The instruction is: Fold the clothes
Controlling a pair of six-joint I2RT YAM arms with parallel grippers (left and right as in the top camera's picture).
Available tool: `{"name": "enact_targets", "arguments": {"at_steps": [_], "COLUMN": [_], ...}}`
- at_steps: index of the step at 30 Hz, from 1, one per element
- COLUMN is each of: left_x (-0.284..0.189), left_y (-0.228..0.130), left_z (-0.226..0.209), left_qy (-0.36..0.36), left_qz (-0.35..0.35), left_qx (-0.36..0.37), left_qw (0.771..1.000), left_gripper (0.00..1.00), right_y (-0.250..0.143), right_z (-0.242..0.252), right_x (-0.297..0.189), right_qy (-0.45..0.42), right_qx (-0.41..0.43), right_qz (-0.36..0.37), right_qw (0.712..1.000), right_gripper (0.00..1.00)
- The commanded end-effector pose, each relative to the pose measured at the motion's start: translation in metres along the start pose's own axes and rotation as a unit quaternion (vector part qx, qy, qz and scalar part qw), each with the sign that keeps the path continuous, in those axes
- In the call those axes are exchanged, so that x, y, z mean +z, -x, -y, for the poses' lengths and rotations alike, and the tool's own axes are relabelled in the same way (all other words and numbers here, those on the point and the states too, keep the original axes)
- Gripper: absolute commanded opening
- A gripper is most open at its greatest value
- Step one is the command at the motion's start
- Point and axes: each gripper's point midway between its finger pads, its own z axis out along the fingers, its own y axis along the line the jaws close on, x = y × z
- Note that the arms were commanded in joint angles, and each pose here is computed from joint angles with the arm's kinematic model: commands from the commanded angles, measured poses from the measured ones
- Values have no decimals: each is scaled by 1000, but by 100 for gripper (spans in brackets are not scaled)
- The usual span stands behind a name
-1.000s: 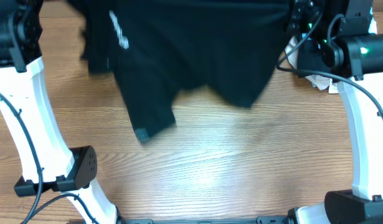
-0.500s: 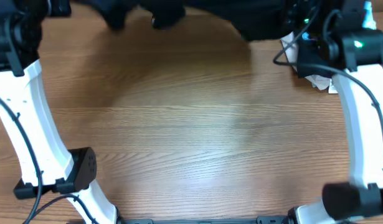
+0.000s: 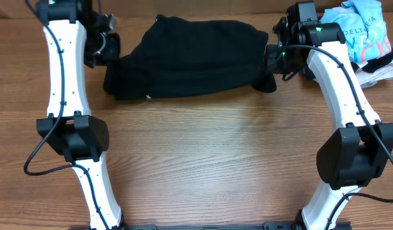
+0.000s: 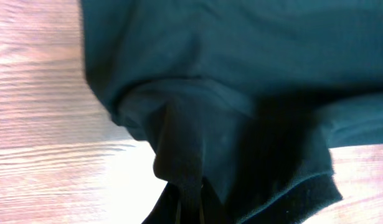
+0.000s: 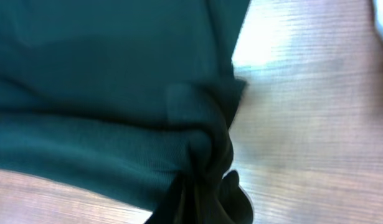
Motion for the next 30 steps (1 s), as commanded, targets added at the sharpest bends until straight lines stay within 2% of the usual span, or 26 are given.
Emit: {"name": "enact_targets", "arguments": {"at_steps": [1, 9, 18, 19, 21, 23, 25, 29, 30], "left_x": [-13, -19, -1, 4, 12, 20, 26, 33, 34], "left_y": [-19, -92, -153, -160, -173, -184, -192, -191, -188], "left_z": [16, -1, -4, -6, -9, -11, -12, -13, -13], "left_qy": [5, 100, 100, 103, 109, 112, 114, 114, 113], "left_qz": [-8, -75, -127, -139, -162, -183, -199, -195, -189], "left_qx": [7, -27, -73, -77, -84, -86, -87, -85, -83], "left_qw": [1000, 992, 984, 982, 977, 973, 969, 971, 972], "left_gripper": [4, 4, 4, 4, 4, 4, 4, 4, 9], "right_y": [-9, -85, -174, -184, -200, -213, -223, -227, -224], "right_z": [-3, -7, 5, 4, 1, -2, -2, -6, -7], "right_x": [-23, -13, -10, -10, -10, -9, -9, -6, -5], "right_qy": [6, -11, -21, -17, -5, 1, -3, -4, -2], "right_qx": [27, 88, 138, 139, 142, 144, 142, 131, 128], "right_qz": [0, -79, -131, -140, -157, -174, -191, -195, -188], "right_qw": [1000, 993, 982, 980, 977, 974, 971, 972, 974], "right_gripper": [4, 4, 5, 9, 34, 49, 53, 55, 55]}}
